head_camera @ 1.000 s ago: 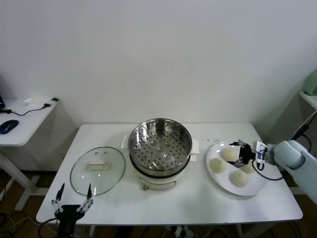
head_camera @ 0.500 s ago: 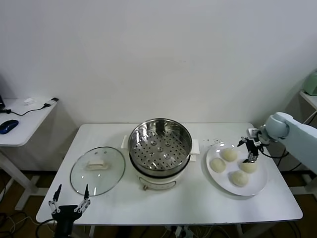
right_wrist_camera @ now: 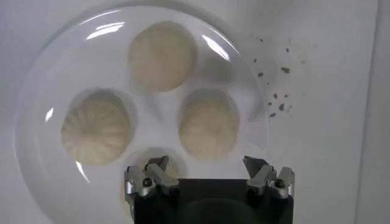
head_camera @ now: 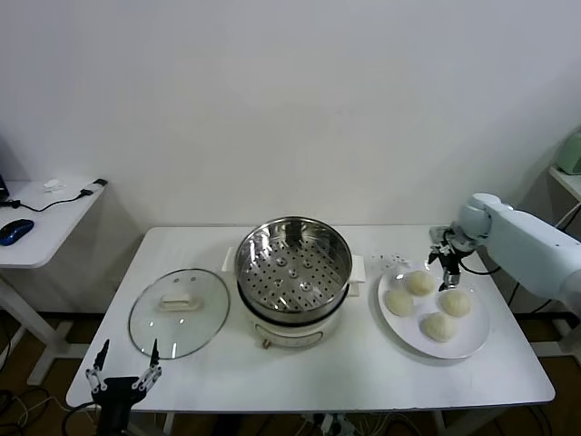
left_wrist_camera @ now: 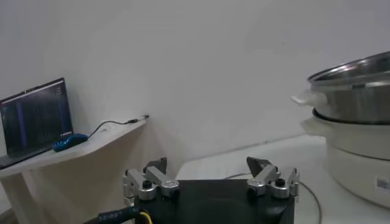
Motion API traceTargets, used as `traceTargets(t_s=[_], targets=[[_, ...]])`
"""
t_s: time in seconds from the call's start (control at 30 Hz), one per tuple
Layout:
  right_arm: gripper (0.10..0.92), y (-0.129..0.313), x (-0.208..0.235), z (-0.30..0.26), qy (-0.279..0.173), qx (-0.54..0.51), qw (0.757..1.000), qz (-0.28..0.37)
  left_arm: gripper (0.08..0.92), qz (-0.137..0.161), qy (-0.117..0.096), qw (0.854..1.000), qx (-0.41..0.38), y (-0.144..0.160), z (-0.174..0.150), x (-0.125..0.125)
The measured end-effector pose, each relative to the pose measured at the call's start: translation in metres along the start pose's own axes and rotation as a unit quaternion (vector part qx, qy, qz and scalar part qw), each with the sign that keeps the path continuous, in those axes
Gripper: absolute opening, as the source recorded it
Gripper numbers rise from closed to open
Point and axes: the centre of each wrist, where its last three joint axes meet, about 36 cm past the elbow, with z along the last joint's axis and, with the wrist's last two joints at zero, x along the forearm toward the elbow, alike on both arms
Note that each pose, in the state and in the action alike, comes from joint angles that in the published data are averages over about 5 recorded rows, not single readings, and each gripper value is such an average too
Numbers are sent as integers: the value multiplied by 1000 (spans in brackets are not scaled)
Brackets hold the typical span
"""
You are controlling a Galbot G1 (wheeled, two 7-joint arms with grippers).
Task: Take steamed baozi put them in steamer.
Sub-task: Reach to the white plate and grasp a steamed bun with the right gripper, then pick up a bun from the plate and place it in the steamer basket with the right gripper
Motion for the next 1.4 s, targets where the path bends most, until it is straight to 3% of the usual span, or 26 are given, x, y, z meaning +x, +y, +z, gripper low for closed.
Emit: traceTargets(t_s=[0.4, 0.63, 0.97, 1.2, 1.4], targets=[[813, -8, -23, -12, 7, 0, 1000, -11, 823, -1, 5, 1000, 0, -1, 7, -3], [676, -10, -27, -12, 7, -6, 1000, -15, 823, -1, 6, 1000, -1, -1, 8, -1], [600, -14, -21, -11, -2, -9, 1000, -16, 823, 0, 8, 1000, -3, 0, 11, 5], [594, -27, 13, -19, -23, 22, 999, -8, 823, 0, 8, 1000, -3, 2, 10, 8], [594, -56, 81, -53, -29, 118, 993, 13, 823, 2, 8, 1000, -4, 2, 9, 11]])
